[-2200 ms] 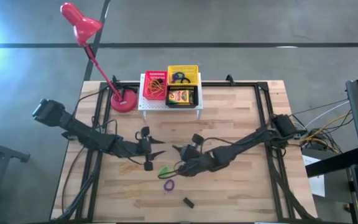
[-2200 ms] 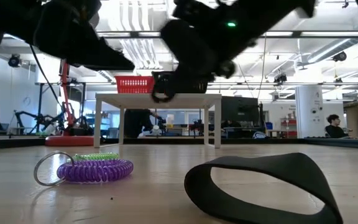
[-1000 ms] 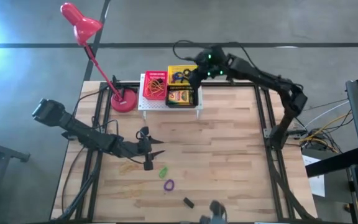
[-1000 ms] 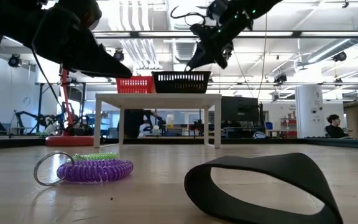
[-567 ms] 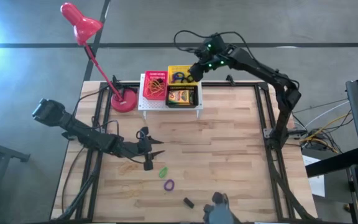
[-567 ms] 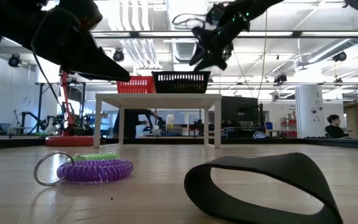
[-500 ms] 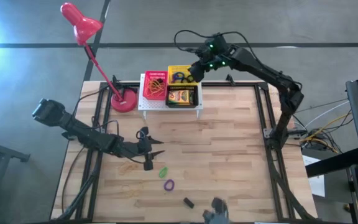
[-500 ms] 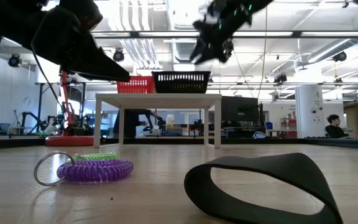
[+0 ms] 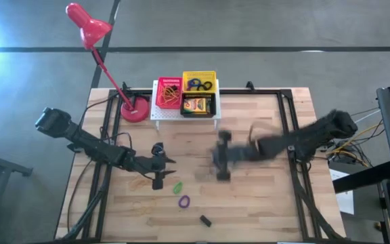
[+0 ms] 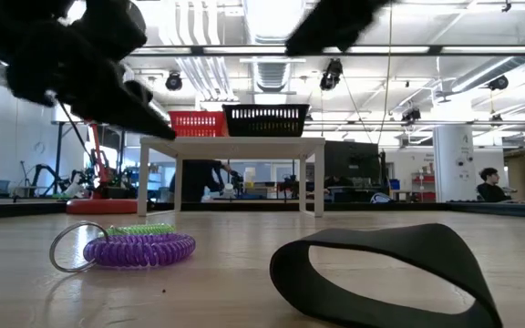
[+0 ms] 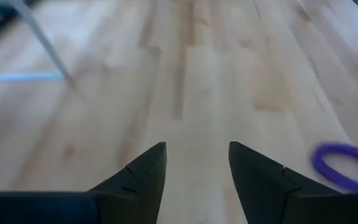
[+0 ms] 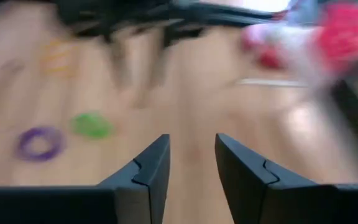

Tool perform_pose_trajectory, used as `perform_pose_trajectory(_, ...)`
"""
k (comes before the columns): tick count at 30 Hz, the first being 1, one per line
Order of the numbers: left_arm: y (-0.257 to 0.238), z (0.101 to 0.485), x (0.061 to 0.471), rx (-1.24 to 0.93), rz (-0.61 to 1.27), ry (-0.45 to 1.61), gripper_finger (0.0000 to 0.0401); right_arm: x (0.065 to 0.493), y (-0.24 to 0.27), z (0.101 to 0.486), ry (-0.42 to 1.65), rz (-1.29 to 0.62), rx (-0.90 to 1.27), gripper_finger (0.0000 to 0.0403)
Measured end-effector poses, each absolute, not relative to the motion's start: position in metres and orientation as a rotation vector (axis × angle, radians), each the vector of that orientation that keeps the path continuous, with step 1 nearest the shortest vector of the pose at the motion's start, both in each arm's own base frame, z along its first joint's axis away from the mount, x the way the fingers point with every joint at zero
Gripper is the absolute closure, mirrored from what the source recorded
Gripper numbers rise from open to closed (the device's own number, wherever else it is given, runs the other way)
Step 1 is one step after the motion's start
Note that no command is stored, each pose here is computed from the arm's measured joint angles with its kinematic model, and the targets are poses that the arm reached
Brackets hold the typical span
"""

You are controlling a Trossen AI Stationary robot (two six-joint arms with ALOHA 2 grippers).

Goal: Pick & Place Office Desk Supplies
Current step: Put the green spring keychain into the yellow bin on the shelf

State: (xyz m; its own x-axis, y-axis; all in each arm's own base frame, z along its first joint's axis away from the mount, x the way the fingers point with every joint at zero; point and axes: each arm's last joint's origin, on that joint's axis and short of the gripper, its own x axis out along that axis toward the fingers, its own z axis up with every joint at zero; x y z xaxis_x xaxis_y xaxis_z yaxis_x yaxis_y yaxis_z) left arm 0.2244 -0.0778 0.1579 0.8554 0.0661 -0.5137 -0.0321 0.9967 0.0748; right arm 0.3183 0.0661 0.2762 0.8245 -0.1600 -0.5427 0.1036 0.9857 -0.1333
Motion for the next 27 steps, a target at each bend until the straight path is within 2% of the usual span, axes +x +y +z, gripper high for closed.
perform_pose_trajectory(4, -0.08, 0.147, 0.216, -0.003, -0.056, 0.601, 0.0224, 0.295, 0.128, 0.218, 0.432, -0.015, -0.065, 0.0286)
perform_pose_trajectory(7, -0.081, 0.138, 0.21, -0.06, -0.073, 0.636, 0.0224, 0.279, 0.156, 0.178, 0.304, 0.041, -0.019, 0.0287)
perform_pose_trajectory(11, -0.082, 0.127, 0.208, -0.185, -0.065, 0.683, 0.0224, 0.274, 0.166, 0.142, 0.095, -0.045, 0.05, 0.0285)
perform_pose_trajectory(14, -0.086, 0.122, 0.214, -0.236, -0.088, 0.726, 0.0224, 0.28, 0.161, 0.117, 0.01, -0.139, 0.04, 0.0287)
perform_pose_trajectory(19, -0.095, 0.111, 0.235, -0.243, -0.103, 0.768, 0.0224, 0.297, 0.146, 0.101, -0.081, -0.228, 0.035, 0.0293)
perform_pose_trajectory(27, -0.098, 0.094, 0.269, -0.274, -0.144, 0.845, 0.024, 0.315, 0.139, 0.105, -0.103, -0.281, 0.075, 0.0308)
